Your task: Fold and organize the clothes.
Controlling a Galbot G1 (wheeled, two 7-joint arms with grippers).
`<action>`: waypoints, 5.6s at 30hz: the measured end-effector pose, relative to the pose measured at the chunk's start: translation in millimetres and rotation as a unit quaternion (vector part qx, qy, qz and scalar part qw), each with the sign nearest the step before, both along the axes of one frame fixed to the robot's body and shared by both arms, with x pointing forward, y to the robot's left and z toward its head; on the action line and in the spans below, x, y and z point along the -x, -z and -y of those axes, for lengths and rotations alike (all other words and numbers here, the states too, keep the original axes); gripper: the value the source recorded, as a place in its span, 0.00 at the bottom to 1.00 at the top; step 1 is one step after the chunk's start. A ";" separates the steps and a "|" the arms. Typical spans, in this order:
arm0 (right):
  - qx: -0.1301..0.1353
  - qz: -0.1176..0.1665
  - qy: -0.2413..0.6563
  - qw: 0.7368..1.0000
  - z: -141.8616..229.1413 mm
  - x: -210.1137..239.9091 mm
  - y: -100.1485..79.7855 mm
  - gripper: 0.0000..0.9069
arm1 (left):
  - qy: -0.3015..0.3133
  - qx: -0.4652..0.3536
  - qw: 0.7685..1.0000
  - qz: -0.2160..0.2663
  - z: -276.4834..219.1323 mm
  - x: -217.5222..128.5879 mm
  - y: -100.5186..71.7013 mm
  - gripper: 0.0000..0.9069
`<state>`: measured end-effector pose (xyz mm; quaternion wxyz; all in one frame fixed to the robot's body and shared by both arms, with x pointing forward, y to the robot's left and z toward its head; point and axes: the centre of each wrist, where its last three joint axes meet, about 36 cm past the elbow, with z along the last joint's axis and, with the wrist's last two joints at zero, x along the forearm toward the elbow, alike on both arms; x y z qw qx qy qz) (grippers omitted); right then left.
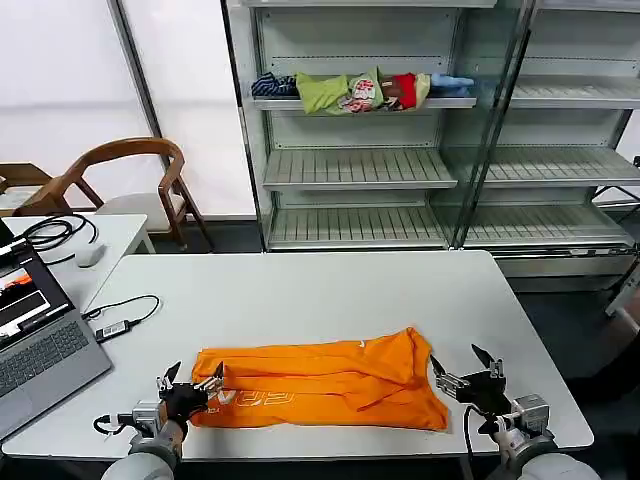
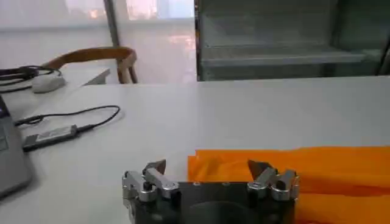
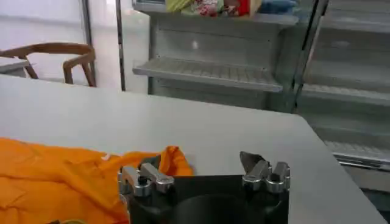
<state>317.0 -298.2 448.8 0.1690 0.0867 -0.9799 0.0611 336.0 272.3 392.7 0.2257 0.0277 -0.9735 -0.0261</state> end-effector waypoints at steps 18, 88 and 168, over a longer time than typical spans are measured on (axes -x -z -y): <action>0.005 -0.001 0.001 1.000 1.1 2.6 2.6 1.00 | -0.001 -0.004 1.000 -0.030 16.8 1.8 12.4 0.64; 0.026 0.010 0.016 0.999 -1.0 7.3 -4.7 1.00 | 0.102 0.056 0.990 0.074 37.1 11.9 -80.6 0.01; 0.025 0.055 0.017 0.998 2.7 -10.3 -32.6 1.00 | 0.073 0.034 0.997 -0.005 48.9 -15.5 -3.4 1.00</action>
